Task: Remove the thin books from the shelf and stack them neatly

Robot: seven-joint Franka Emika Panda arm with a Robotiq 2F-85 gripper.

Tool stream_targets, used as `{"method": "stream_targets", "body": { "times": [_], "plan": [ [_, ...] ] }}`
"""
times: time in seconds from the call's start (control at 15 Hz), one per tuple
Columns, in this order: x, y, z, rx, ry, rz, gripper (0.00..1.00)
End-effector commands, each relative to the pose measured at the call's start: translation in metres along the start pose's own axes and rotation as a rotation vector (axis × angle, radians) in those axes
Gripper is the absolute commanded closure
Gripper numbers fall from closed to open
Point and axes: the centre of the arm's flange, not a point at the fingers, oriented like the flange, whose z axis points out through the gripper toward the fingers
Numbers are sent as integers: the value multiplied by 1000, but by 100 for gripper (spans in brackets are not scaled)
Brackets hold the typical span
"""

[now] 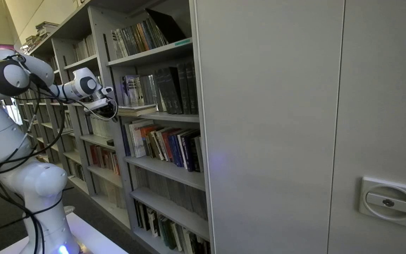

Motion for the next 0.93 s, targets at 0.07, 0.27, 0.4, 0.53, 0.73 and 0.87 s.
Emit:
{"method": "stream_targets", "body": {
  "times": [0.07, 0.27, 0.4, 0.53, 0.73, 0.87],
  "plan": [
    [3, 3, 0, 1, 7, -11, 83],
    [3, 7, -3, -3, 14, -11, 73],
    [5, 11, -2, -18, 10, -4, 46],
    [16, 15, -2, -23, 27, 4, 32],
    [44, 24, -12, -23, 67, 14, 10],
    [61, 32, -20, -31, 95, 21, 0]
  ]
}}
